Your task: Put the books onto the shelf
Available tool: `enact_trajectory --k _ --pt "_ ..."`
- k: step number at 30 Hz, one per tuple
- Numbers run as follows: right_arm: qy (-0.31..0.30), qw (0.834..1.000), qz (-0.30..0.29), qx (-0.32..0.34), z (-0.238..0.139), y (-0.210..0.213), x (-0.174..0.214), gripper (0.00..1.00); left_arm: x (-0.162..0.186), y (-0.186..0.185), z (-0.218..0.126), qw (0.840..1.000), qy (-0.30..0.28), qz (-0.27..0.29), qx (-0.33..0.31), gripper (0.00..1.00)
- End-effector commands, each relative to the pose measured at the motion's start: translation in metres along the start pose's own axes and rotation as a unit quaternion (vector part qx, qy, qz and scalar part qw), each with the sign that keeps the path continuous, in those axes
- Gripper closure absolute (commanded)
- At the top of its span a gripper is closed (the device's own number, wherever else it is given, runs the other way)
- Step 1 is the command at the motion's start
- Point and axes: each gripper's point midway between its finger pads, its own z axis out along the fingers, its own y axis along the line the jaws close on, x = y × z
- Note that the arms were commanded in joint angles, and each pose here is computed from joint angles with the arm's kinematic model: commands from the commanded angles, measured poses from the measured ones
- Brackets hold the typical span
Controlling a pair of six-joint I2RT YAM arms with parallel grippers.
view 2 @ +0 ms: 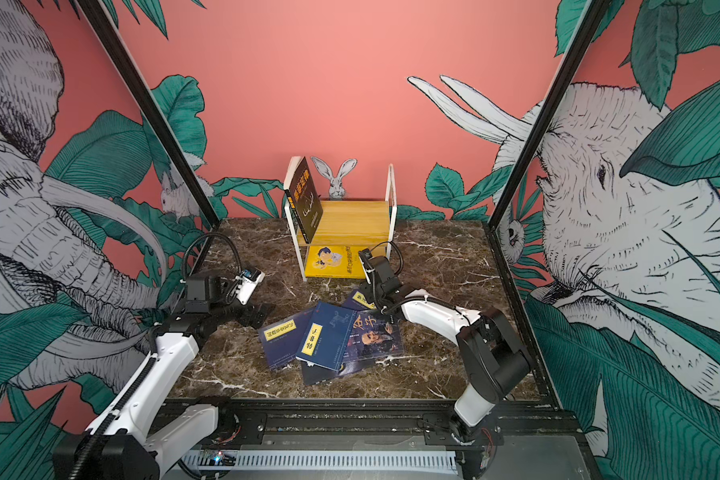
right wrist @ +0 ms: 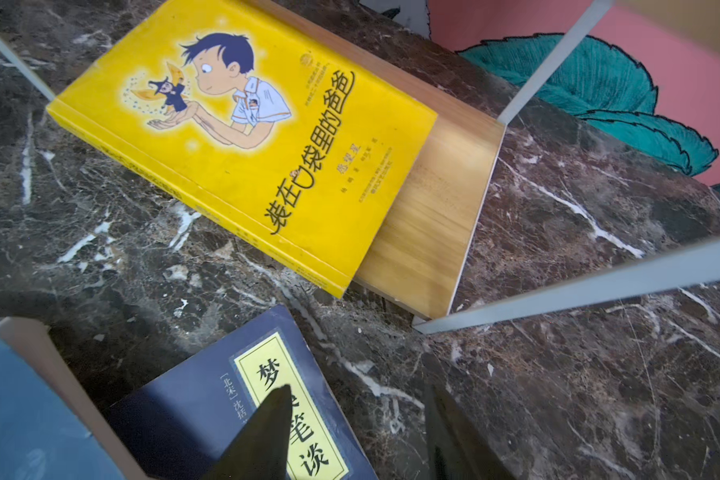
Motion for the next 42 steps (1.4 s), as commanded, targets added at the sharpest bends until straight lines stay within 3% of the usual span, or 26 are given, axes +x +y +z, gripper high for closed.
enact_trajectory --k 1,4,8,20,39,42 --pt "-0.004 1.000 0.017 0.003 0.010 0.000 -0.003 0.56 0.001 -0.002 0.001 1.000 -0.003 -0.008 0.006 0.01" --pt "0.000 0.999 0.028 -0.017 0.023 0.013 -0.006 0.80 0.002 -0.002 0.001 1.000 -0.004 -0.005 0.004 0.00" --pt "0.002 0.999 0.035 -0.038 0.038 0.029 -0.009 0.99 0.002 0.000 -0.001 1.000 -0.001 -0.005 0.000 0.01" --pt "0.013 0.999 0.029 -0.028 0.067 0.034 -0.014 1.00 0.004 -0.002 0.002 1.000 -0.001 -0.005 0.006 0.00" --pt "0.012 0.999 0.015 -0.031 0.084 0.036 -0.019 1.00 0.001 -0.002 0.001 1.000 -0.005 -0.005 0.007 0.00" --pt "0.005 0.999 0.017 -0.033 0.085 0.037 -0.034 1.00 0.003 -0.003 0.002 1.000 -0.002 -0.007 0.011 0.00"
